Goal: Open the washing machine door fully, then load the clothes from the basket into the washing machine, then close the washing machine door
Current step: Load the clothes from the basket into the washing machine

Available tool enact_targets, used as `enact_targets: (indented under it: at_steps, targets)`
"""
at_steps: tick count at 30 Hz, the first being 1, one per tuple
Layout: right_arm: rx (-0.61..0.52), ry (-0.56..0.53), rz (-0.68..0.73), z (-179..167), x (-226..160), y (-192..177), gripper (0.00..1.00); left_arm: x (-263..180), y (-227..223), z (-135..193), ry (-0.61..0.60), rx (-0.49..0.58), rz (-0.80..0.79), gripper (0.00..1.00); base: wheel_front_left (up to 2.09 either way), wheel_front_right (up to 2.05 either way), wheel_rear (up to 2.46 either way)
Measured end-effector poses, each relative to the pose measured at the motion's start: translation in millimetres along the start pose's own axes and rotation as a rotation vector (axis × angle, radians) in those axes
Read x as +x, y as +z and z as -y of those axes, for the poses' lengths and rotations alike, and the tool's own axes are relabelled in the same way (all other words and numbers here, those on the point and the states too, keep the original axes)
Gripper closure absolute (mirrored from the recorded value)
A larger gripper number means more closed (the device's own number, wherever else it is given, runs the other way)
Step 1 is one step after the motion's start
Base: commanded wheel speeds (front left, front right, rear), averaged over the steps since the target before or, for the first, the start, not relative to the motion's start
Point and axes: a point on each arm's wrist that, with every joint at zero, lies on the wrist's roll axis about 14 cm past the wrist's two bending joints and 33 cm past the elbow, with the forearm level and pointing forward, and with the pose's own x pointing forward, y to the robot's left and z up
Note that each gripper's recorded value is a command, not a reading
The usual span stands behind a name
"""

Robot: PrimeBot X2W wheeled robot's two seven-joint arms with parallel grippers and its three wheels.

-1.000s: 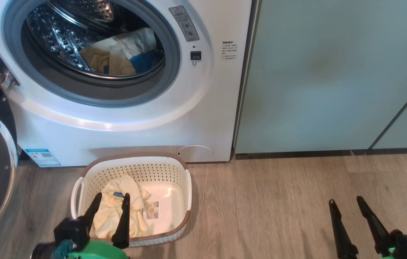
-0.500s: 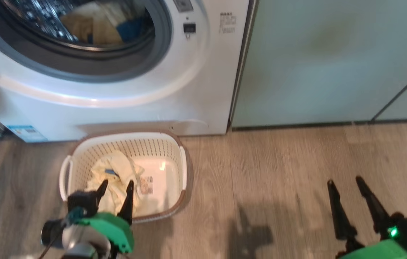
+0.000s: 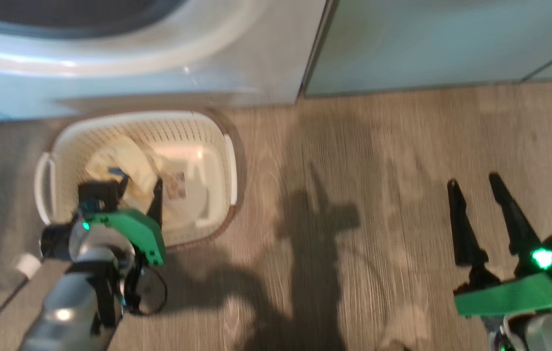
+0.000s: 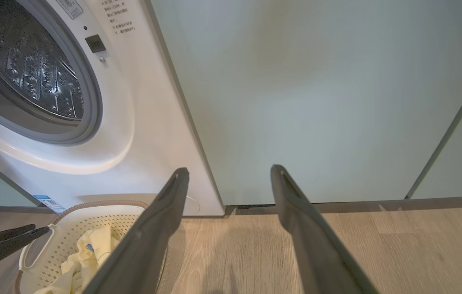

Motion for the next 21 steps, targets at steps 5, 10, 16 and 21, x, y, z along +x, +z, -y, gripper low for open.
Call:
enact_targets:
  at_steps: [5,10,16,21]
  targets:
    - [-0.004,-0.010,-0.037,8,21,-18,0.00,36,-28,-6,-0.004,-0.008,-0.085,0.00,0.00,0.00,0.00]
    - [-0.002,-0.009,-0.061,14,42,-35,0.00,72,-52,-15,0.011,-0.053,-0.159,0.00,0.00,0.00,0.00]
    - [-0.003,-0.006,-0.097,20,62,-59,0.00,109,-86,-30,0.048,-0.116,-0.269,0.00,0.00,0.00,0.00]
    - [-0.004,-0.009,-0.138,25,71,-81,0.00,134,-115,-48,0.080,-0.099,-0.368,0.00,0.00,0.00,0.00]
